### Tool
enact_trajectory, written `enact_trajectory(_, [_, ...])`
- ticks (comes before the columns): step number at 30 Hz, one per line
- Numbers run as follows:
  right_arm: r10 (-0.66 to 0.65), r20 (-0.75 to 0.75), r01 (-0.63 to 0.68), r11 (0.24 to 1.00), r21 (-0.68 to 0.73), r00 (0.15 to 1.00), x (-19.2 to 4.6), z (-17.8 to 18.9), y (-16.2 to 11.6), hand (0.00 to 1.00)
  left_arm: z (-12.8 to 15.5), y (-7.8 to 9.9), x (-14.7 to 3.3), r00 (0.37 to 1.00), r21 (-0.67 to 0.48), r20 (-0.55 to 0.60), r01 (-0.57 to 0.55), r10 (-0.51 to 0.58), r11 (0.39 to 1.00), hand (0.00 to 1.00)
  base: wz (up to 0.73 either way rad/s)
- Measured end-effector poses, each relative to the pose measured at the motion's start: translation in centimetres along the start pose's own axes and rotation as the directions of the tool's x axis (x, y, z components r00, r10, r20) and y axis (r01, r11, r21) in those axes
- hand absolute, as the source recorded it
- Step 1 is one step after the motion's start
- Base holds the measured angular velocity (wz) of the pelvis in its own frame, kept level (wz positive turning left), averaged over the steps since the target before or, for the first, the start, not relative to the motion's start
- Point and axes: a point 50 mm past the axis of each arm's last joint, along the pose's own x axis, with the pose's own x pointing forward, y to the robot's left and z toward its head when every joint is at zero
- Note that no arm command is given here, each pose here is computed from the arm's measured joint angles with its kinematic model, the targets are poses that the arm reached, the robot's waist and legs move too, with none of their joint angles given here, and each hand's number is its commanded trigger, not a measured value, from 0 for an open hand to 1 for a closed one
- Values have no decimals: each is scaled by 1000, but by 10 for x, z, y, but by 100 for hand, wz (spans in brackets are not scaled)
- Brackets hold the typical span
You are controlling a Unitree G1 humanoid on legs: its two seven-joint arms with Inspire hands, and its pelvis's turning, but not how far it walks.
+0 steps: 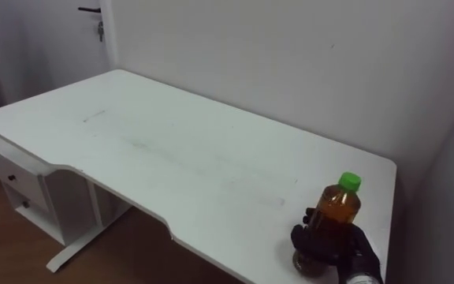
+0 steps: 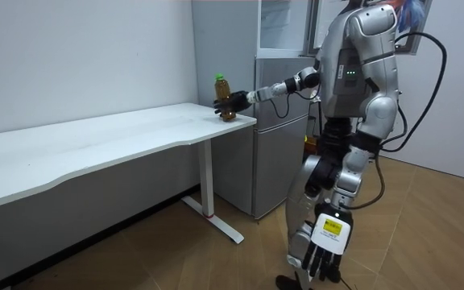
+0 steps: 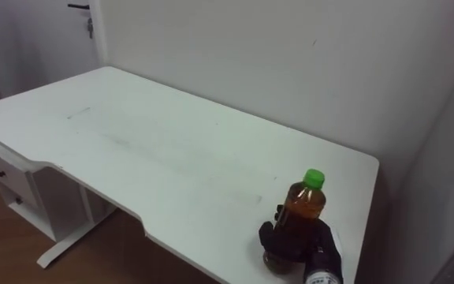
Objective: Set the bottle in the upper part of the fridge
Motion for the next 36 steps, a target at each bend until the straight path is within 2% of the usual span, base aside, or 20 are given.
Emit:
enact_trajectory(15, [-19, -6, 19, 1000, 14, 1000, -1, 2, -1, 100, -2, 1, 0, 1000, -23, -2, -21, 21, 1000, 0, 0])
enact_trajectory(23, [97, 157, -106, 993, 56, 983, -19, 34, 11, 100, -13, 4, -1, 998, -57, -30, -50, 49, 997, 0, -13])
enact_trajectory(29, [183, 289, -198, 980, 26, 940, -36, 64, 5, 100, -11, 7, 0, 997, -91, -18, -75, 74, 993, 0, -21])
enact_trajectory(36, [178, 383, -210, 977, 43, 907, -44, 84, -8, 100, -17, 6, 0, 996, -104, -40, -85, 81, 991, 0, -25])
